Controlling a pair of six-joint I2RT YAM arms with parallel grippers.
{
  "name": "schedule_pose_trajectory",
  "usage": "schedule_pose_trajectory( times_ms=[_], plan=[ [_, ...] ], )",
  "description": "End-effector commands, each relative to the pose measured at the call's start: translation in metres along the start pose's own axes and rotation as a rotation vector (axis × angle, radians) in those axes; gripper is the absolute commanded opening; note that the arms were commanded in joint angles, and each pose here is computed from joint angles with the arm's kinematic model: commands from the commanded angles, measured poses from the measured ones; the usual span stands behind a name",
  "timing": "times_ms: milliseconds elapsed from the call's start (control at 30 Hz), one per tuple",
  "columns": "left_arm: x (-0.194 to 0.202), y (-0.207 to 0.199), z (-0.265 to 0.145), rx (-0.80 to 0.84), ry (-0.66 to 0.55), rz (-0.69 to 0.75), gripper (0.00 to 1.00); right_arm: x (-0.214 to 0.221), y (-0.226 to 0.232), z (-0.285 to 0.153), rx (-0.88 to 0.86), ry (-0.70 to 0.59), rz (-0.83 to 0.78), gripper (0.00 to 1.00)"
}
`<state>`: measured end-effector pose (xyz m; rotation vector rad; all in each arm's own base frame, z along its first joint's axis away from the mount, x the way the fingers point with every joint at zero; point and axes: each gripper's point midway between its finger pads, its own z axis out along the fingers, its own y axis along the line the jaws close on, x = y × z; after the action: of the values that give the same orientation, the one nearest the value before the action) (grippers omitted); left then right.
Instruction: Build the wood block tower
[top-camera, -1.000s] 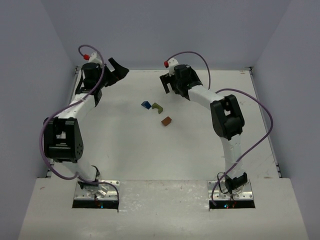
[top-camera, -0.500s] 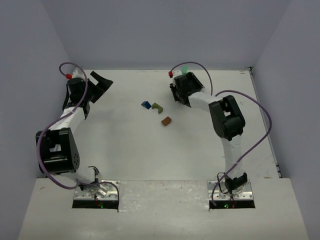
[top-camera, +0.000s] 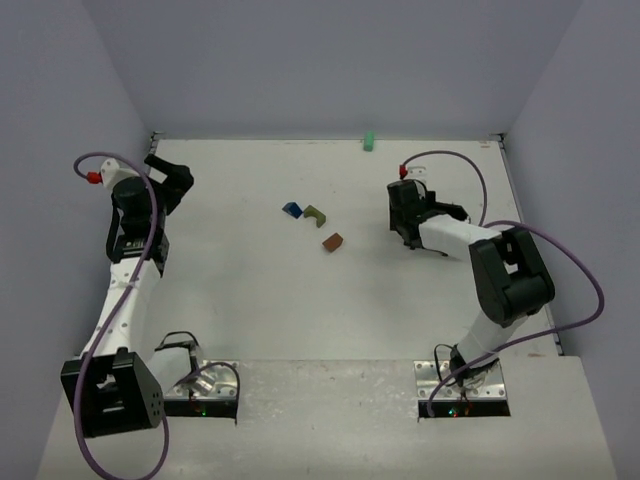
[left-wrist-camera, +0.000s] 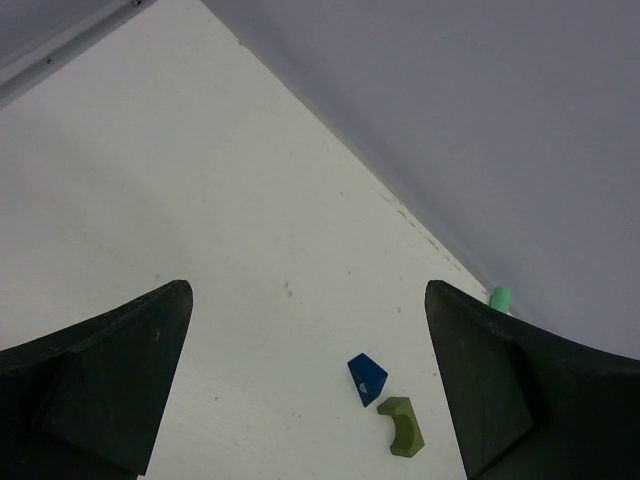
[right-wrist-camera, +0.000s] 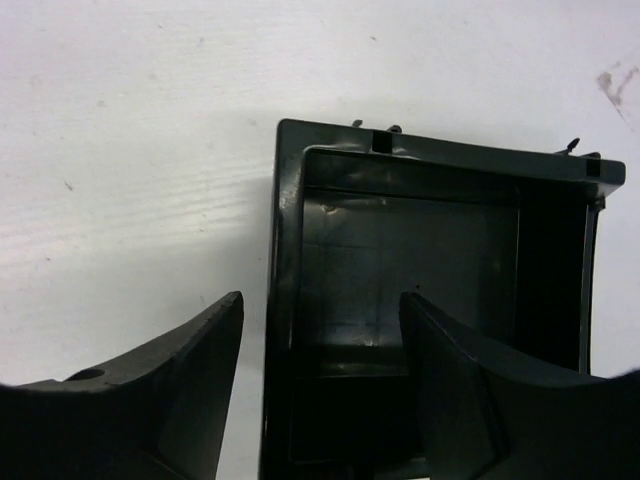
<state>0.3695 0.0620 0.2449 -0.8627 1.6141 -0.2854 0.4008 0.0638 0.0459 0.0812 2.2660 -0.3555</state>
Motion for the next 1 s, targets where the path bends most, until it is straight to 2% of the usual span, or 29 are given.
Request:
schedule_pose_trajectory(
  times_ms=[0,67,200,267,300,333,433,567,600,667,800,867,900,967],
  plan=[
    [-0.020,0.003,-0.017,-0.016,-0.094,0.004,1.00,-0.034,-0.001,-0.025,-0.031,-0.077,0.102,0.89],
    [-0.022,0.001,-0.018,-0.011,-0.100,0.006,1.00,-0.050,0.004,-0.033,-0.080,-0.116,0.115,0.98],
    [-0.025,-0.003,-0.014,-0.005,-0.095,0.013,1.00,-0.097,0.027,-0.053,-0.233,-0.196,0.117,0.99],
    [-0.028,-0.005,-0.007,-0.013,-0.090,0.015,1.00,-0.119,0.042,-0.054,-0.297,-0.219,0.123,0.99],
    [-0.029,-0.006,-0.004,-0.014,-0.089,0.015,1.00,-0.113,0.046,-0.049,-0.305,-0.202,0.111,0.99],
    [-0.030,-0.007,-0.001,-0.018,-0.089,0.017,1.00,-0.133,0.051,-0.051,-0.316,-0.231,0.122,0.99],
    [-0.040,-0.014,0.009,-0.023,-0.100,0.027,1.00,-0.169,0.071,-0.031,-0.356,-0.275,0.139,0.99],
    [-0.047,-0.014,0.020,-0.046,-0.118,0.033,1.00,-0.205,0.096,0.017,-0.423,-0.240,0.222,0.99],
    [-0.049,-0.014,0.021,-0.050,-0.128,0.036,1.00,-0.225,0.100,0.019,-0.430,-0.274,0.232,0.99],
    [-0.051,-0.014,0.025,-0.052,-0.136,0.039,1.00,-0.228,0.111,0.047,-0.411,-0.287,0.201,0.99],
    [-0.053,-0.015,0.033,-0.055,-0.143,0.031,1.00,-0.290,0.119,0.085,-0.338,-0.500,0.242,0.99],
    [-0.053,-0.016,0.037,-0.055,-0.142,0.028,1.00,-0.275,0.130,0.127,-0.299,-0.515,0.217,0.99],
    [-0.053,-0.016,0.039,-0.053,-0.144,0.026,1.00,-0.281,0.137,0.148,-0.279,-0.575,0.216,0.99],
    [-0.053,-0.015,0.041,-0.058,-0.148,0.019,1.00,-0.300,0.139,0.153,-0.271,-0.678,0.232,0.99]
  ],
)
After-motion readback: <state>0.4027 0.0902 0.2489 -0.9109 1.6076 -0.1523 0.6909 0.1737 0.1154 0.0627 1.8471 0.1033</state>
